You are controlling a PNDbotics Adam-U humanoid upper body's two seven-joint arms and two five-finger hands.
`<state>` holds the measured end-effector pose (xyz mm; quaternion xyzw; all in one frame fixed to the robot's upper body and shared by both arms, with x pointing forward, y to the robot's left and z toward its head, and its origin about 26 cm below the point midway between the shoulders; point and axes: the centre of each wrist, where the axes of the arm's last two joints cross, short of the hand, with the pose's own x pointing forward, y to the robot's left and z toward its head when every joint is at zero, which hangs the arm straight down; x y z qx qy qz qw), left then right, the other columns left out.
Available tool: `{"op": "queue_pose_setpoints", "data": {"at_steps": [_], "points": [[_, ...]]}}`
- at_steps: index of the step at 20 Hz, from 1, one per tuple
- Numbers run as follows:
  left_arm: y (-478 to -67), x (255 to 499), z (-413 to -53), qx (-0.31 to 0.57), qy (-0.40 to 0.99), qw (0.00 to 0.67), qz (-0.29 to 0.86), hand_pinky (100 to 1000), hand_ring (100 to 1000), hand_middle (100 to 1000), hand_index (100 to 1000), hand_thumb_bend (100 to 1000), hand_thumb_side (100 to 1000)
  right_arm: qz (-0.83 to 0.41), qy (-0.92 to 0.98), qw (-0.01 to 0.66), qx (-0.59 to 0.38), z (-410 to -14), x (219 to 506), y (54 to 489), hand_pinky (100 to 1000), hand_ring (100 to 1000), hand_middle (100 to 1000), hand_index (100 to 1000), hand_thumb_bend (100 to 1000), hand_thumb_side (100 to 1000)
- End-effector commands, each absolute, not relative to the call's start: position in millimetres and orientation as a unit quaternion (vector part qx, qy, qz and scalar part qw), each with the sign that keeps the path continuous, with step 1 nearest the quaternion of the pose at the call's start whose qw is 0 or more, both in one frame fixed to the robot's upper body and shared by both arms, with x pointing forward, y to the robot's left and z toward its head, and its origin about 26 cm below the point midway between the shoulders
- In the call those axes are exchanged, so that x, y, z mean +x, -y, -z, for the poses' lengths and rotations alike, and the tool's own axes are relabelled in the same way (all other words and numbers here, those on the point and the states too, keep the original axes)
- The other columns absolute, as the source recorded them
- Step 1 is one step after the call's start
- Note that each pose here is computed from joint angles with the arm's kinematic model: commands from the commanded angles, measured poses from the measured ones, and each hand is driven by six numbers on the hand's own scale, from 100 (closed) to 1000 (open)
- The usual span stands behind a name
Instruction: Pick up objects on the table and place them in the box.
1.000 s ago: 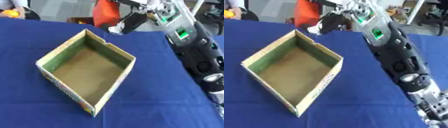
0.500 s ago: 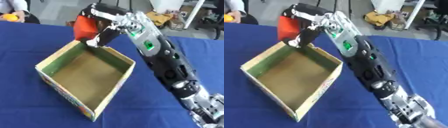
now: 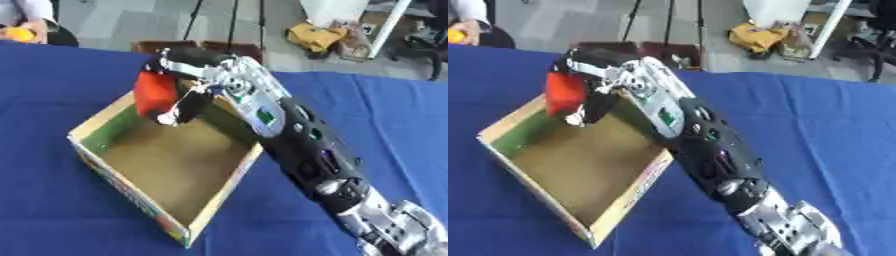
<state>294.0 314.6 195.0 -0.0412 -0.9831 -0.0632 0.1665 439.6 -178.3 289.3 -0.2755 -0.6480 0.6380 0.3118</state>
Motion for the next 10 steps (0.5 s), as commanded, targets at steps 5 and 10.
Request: {"op": "queue_pose_setpoints", "data": {"at_steps": [5, 10], "points": [[-313.5, 292.4, -204.7, -0.043, 0.985, 0.149, 0.071, 541, 710, 812, 882, 100, 925, -0.655, 0.627, 0.311, -0.284, -277.9, 445.2, 175.9, 533, 503, 432, 543, 100, 233], [-313.5, 292.4, -204.7, -0.043, 0.985, 0.151, 0.071, 541, 710, 812, 882, 100, 925, -0.667, 0.615, 0.312, -0.283, -272.8, 447.1, 176.4, 537, 516, 453, 563, 100, 213]]}}
